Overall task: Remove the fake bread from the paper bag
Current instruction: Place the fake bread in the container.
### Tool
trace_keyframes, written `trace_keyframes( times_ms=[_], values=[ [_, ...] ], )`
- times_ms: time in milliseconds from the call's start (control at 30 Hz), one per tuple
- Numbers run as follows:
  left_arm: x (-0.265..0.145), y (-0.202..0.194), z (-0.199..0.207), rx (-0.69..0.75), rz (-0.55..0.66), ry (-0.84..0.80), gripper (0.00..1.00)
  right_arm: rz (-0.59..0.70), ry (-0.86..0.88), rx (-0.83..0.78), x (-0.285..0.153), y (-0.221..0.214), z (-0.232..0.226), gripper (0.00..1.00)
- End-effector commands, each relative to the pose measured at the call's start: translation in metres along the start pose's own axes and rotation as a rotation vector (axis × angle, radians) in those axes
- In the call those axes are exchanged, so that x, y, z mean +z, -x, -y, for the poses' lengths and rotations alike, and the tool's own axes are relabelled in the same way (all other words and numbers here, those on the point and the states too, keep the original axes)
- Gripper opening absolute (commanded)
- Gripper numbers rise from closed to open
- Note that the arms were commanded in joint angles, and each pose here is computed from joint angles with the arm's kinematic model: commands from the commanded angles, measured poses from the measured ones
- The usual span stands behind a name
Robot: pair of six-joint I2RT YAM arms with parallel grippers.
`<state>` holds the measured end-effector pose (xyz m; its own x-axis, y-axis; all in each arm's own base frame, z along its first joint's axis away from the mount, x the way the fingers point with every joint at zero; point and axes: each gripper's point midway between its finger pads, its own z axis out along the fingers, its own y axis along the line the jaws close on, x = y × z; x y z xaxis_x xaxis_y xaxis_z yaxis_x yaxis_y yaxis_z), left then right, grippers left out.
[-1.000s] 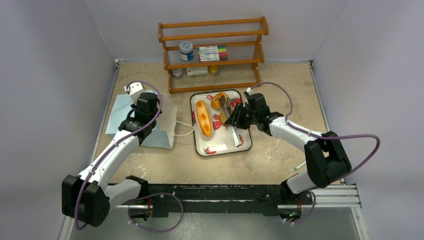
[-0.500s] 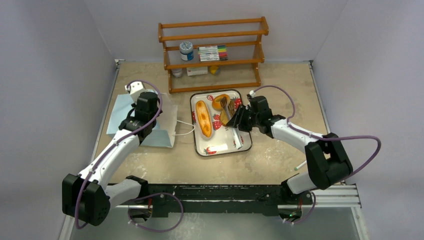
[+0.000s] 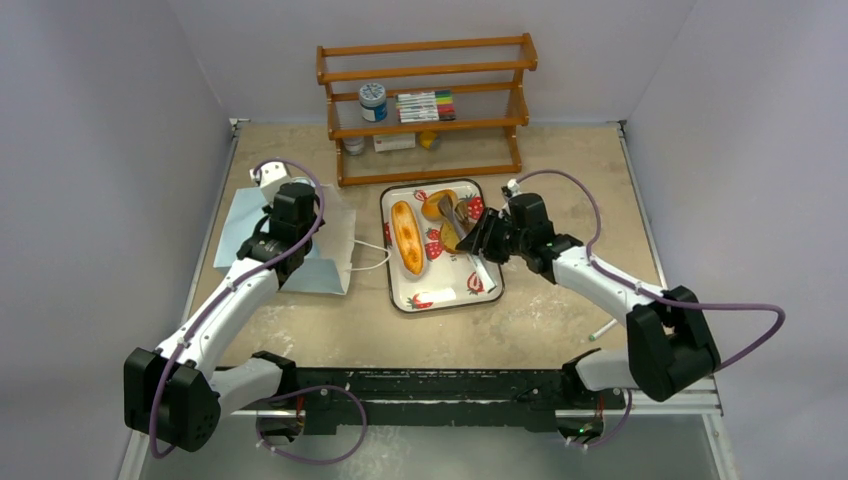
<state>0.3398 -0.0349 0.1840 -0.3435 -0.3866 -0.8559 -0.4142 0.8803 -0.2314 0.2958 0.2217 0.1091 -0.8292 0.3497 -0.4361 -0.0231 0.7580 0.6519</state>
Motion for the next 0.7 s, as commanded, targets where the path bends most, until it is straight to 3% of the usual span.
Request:
trace_keyframes(
  times_ms=[0,667],
  values=[
    [-0.008,0.029,0.013,-0.043,0.063,-0.050,0.00,0.023,0.021,0.008,-0.007,0.003,-0.005,0.48],
    [-0.010,0.031,0.013,-0.036,0.067,-0.053,0.00,0.105,-0.012,0.052,-0.031,0.008,-0.001,0.48]
  ],
)
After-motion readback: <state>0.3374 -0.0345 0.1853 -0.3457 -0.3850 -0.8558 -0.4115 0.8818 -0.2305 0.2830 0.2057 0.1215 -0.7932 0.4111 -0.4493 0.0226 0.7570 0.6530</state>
